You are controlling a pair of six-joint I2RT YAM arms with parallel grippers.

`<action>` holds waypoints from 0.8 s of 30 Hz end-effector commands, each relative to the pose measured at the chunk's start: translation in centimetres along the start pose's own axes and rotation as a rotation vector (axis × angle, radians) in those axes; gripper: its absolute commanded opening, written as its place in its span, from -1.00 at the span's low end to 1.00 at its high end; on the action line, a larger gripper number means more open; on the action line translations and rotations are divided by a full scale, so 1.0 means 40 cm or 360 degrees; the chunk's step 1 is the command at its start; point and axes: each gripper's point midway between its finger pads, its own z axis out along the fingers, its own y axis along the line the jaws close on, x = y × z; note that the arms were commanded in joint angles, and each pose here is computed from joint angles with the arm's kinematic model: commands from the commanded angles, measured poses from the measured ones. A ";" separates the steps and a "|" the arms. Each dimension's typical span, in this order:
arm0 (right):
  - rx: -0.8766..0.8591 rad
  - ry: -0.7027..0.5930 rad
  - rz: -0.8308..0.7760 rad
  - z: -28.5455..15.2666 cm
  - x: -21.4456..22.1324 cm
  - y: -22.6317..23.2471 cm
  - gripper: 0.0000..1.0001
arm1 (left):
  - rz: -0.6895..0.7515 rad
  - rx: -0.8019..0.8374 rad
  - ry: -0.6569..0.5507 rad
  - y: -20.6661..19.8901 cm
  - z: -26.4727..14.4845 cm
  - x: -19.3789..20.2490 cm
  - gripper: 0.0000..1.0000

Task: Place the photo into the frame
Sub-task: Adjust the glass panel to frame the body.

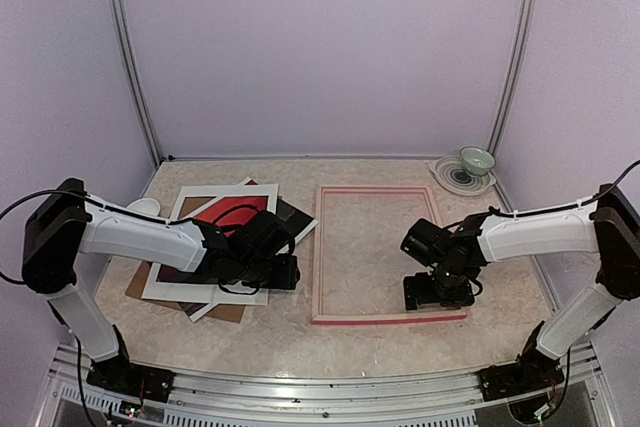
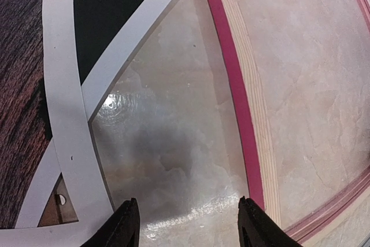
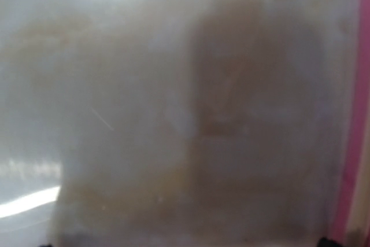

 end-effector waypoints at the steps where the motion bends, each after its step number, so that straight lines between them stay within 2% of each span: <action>1: 0.0054 0.0009 0.0039 0.030 0.022 -0.019 0.98 | -0.0020 0.0044 -0.0042 -0.001 -0.022 -0.018 0.17; 13: 0.0002 -0.0007 0.0122 0.015 0.022 -0.015 0.98 | -0.0040 0.0048 -0.0072 -0.001 -0.041 -0.039 0.17; 21: -0.0220 -0.0342 -0.0008 -0.210 -0.150 0.089 0.98 | -0.0072 0.0045 -0.0171 -0.009 -0.097 -0.099 0.18; 24: -0.0322 -0.0408 -0.0098 -0.266 -0.193 0.141 0.98 | -0.0081 0.0030 -0.0218 -0.008 -0.119 -0.125 0.26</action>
